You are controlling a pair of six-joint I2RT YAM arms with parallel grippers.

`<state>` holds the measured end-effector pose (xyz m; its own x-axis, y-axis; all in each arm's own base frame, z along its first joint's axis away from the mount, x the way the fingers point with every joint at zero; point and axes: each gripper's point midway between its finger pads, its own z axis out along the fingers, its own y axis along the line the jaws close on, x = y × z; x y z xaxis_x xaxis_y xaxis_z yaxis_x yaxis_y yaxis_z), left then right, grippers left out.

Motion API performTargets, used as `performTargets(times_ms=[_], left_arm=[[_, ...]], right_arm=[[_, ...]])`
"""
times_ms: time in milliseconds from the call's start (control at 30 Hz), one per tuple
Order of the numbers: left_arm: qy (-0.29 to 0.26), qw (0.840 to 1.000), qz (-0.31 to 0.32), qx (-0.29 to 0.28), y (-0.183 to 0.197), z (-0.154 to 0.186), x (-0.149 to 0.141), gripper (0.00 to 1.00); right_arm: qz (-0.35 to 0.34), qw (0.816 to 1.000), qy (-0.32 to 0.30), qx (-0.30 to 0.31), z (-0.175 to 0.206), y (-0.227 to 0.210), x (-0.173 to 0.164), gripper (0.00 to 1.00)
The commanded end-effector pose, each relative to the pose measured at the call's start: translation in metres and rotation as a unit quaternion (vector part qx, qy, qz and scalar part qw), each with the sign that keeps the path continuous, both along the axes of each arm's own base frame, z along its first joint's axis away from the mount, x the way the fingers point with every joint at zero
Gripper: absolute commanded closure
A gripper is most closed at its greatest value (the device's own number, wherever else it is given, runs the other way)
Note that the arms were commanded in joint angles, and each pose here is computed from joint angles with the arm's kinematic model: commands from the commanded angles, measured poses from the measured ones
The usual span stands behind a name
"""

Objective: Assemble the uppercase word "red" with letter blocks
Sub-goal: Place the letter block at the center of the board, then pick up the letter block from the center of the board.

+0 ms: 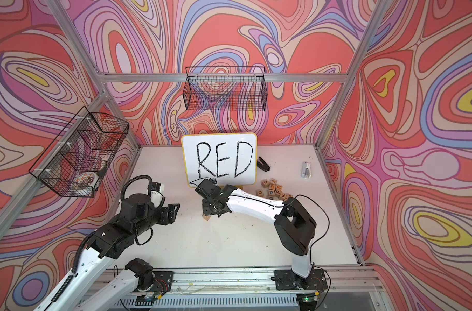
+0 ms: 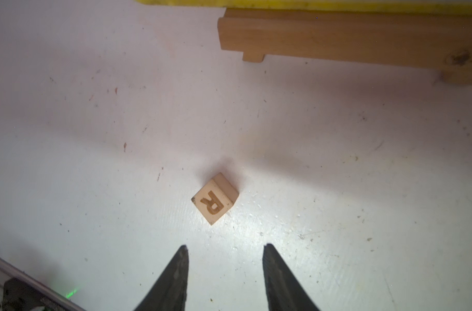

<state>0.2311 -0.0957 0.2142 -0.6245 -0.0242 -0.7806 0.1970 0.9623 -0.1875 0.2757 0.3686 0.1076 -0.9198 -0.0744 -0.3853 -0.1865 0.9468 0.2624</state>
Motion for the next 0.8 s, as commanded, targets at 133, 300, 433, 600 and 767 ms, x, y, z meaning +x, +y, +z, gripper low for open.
performTargets(times_ms=[133,300,433,600,767], left_arm=[[-0.003,1.000,-0.003,-0.004,-0.001,0.000,-0.002,0.21],[-0.004,1.000,-0.002,-0.004,0.000,0.001,-0.002,0.21],[-0.005,1.000,-0.001,-0.005,0.000,0.001,-0.002,0.21],[-0.007,1.000,-0.001,-0.005,0.000,0.002,-0.003,0.21],[-0.007,1.000,-0.002,-0.006,0.000,0.002,-0.003,0.21]], right_arm=[[-0.162,0.987,0.002,-0.007,0.000,-0.010,0.013,0.51],[-0.190,0.981,0.025,-0.027,-0.007,-0.010,0.013,0.48],[-0.200,0.978,0.039,-0.034,-0.017,-0.007,0.012,0.48],[-0.197,0.979,0.050,-0.032,-0.023,-0.001,0.011,0.47],[-0.198,0.978,0.071,-0.021,-0.034,0.007,0.008,0.46]])
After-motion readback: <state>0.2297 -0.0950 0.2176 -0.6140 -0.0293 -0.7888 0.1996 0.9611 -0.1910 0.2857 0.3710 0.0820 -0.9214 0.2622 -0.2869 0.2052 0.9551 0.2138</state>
